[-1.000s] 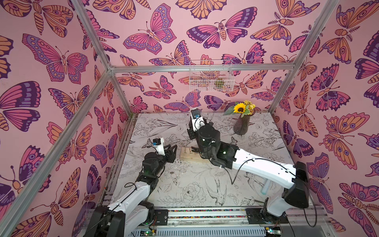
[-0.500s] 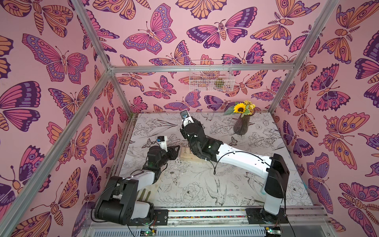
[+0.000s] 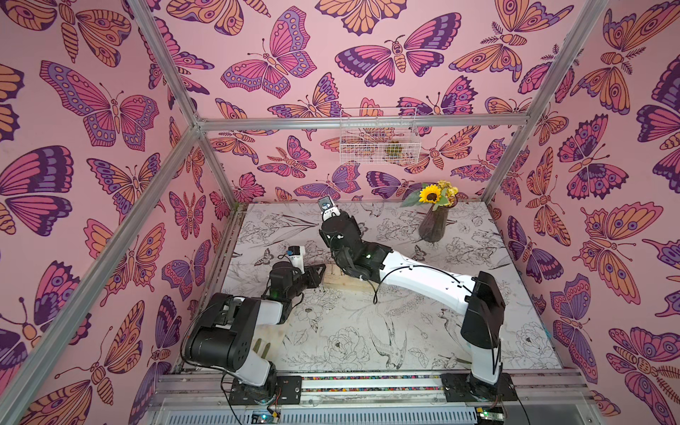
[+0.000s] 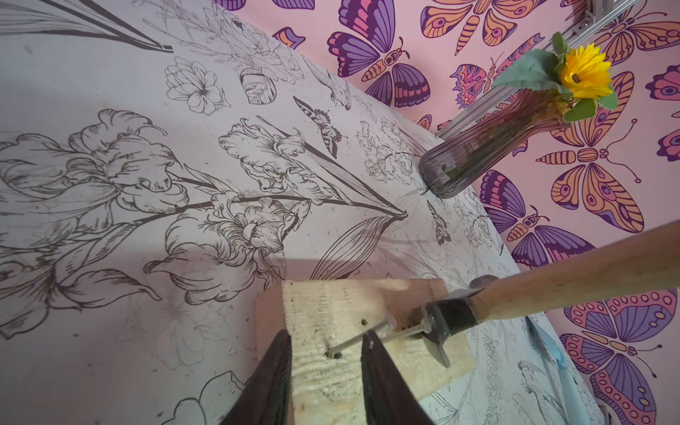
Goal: Use a claw hammer to pull out a nail
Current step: Remove the nail from the mounting plate.
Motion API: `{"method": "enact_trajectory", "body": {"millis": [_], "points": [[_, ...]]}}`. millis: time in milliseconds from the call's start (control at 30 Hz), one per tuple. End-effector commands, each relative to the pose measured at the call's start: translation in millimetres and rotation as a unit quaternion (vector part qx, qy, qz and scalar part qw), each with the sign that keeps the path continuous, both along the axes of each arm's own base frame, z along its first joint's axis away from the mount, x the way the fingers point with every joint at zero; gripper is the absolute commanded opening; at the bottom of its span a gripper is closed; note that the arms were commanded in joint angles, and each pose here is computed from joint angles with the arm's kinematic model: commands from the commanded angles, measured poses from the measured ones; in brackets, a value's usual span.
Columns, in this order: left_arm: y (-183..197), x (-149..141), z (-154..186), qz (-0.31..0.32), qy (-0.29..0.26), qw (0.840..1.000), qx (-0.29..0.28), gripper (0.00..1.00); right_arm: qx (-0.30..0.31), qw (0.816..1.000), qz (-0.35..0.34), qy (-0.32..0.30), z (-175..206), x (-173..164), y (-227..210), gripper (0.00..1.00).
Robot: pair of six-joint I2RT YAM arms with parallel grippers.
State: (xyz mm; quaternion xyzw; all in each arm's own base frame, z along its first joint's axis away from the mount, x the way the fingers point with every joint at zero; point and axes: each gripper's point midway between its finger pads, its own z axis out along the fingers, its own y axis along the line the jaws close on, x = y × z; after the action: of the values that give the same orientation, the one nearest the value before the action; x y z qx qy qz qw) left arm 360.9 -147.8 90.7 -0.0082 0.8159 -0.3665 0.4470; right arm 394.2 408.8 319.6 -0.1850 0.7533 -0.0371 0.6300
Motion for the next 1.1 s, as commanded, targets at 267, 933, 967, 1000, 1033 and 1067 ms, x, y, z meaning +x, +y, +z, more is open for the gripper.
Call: {"method": "enact_trajectory", "body": {"millis": [267,933,967,1000,1033,1067], "points": [[-10,5,6,-0.031,-0.019,0.999,-0.022,0.28,0.024,0.999,-0.010,-0.030,46,8,5,0.00],[-15,-2,-10,-0.045,-0.004,0.998,-0.034,0.25,0.061,0.998,0.008,-0.023,53,7,11,0.00],[-16,-2,-10,-0.046,-0.005,0.998,-0.035,0.25,0.069,0.997,0.002,-0.019,51,9,8,0.00],[-16,-3,-10,-0.046,-0.004,0.998,-0.035,0.25,0.078,0.997,-0.001,-0.014,49,10,5,0.00],[-17,-4,-10,-0.047,-0.004,0.998,-0.035,0.25,0.097,0.995,-0.001,-0.003,45,11,0,0.00],[-17,-5,-11,-0.048,-0.003,0.998,-0.035,0.25,0.118,0.993,0.000,0.005,43,12,-5,0.00]]}}
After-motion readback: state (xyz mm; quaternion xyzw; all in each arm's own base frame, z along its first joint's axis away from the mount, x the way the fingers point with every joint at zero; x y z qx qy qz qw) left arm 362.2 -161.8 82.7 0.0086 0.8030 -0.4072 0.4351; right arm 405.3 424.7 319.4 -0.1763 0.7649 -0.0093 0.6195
